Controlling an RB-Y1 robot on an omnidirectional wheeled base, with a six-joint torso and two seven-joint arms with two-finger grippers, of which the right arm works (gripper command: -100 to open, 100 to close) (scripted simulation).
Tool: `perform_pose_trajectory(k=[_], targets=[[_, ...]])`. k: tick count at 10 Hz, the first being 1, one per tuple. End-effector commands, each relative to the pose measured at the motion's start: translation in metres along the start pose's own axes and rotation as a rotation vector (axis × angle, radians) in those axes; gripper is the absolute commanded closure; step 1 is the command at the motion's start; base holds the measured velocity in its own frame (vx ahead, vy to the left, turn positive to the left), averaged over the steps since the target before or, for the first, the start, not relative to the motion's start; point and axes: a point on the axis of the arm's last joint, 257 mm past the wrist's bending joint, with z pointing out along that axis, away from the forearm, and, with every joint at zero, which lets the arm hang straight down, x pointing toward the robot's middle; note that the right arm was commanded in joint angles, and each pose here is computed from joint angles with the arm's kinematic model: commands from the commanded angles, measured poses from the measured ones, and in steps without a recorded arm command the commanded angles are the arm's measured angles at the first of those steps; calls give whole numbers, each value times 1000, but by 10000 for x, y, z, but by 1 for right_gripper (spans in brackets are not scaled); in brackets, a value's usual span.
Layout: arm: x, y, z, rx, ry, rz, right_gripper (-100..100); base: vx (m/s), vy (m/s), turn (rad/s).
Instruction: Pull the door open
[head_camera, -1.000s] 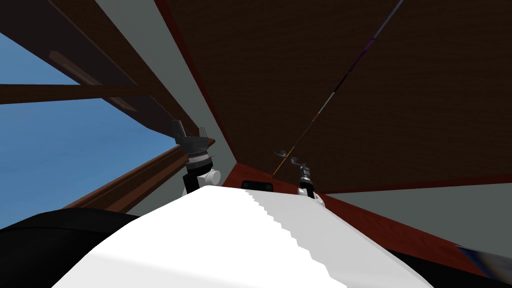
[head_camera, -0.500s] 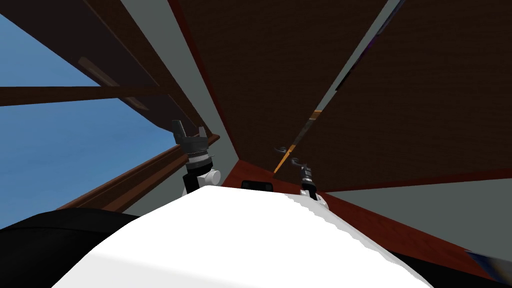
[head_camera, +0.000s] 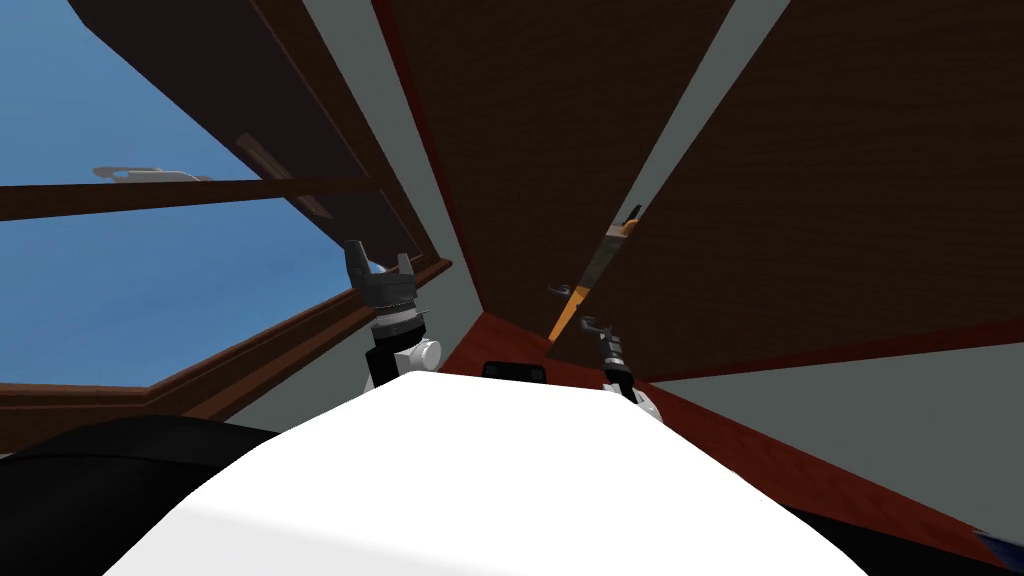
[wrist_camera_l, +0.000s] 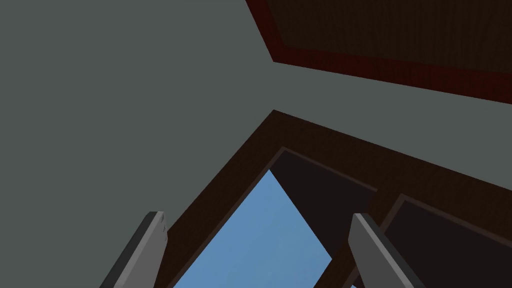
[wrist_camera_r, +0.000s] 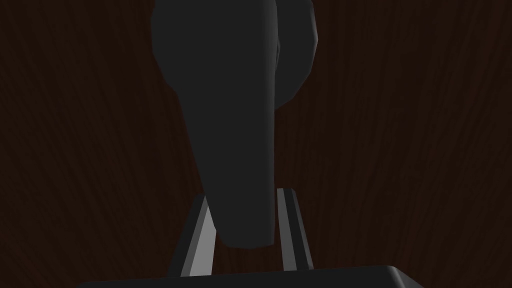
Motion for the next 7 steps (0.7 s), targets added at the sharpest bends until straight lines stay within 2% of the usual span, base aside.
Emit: perform_pose_trajectory(k=[1,2,3,6,7], targets=[[206,-10,-1,-4,52,16,100,-182,-49,103],[49,10,5,-1,21,3,100,-86,-30,6],[67,-4,-82,0,47,5,100,-141,-35,102],[91,-4,-159,-3,72,6,100,-140,-17,78],[109,-4,-218,-5,92,7,100,-141,-39,93]])
